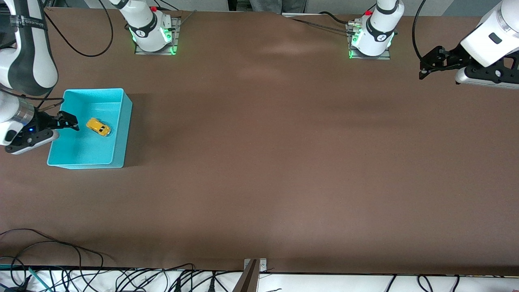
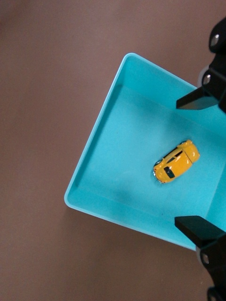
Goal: Wind up and store yellow beetle car
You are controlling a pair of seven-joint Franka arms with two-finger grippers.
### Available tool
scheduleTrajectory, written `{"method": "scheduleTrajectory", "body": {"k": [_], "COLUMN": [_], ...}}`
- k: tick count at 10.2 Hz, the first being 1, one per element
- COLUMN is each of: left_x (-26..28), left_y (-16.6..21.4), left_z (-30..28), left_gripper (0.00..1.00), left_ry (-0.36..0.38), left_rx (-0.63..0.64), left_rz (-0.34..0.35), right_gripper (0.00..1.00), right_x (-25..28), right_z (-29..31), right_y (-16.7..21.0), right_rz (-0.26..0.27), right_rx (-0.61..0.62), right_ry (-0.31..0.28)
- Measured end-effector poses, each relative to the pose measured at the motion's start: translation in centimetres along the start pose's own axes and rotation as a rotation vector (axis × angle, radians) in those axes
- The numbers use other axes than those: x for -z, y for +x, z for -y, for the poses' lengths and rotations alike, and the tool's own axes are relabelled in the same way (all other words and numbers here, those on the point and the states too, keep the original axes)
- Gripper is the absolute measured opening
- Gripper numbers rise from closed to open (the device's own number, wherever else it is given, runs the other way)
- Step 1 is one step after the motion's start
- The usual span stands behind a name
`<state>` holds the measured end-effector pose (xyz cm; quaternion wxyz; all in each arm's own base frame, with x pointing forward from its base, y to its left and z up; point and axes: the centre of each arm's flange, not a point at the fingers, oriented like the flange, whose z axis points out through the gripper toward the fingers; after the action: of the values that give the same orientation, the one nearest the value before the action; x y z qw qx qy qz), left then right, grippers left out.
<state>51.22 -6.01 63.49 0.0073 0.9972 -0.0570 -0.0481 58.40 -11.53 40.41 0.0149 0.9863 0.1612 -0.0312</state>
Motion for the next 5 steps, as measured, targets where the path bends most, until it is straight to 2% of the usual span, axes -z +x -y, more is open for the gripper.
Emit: {"method": "scheduleTrajectory", "body": {"k": [2,5], "left_x": [0.0,0.0], "left_y": [0.0,0.0], "left_z": [0.0,0.2], "left_gripper": [1.0,1.0], "left_ry": [0.0,-0.001], "left_rx": [0.001,0.004], "left_rz": [0.0,0.0], "right_gripper": [1.0,1.0], "right_x": [2.1,5.7], "right_z": [1.3,2.6], "right_y": [1.3,2.5], "right_rz": [-0.011,-0.019], "right_rx": [-0.195,-0.257], "right_ry": [0.02,0.026]}}
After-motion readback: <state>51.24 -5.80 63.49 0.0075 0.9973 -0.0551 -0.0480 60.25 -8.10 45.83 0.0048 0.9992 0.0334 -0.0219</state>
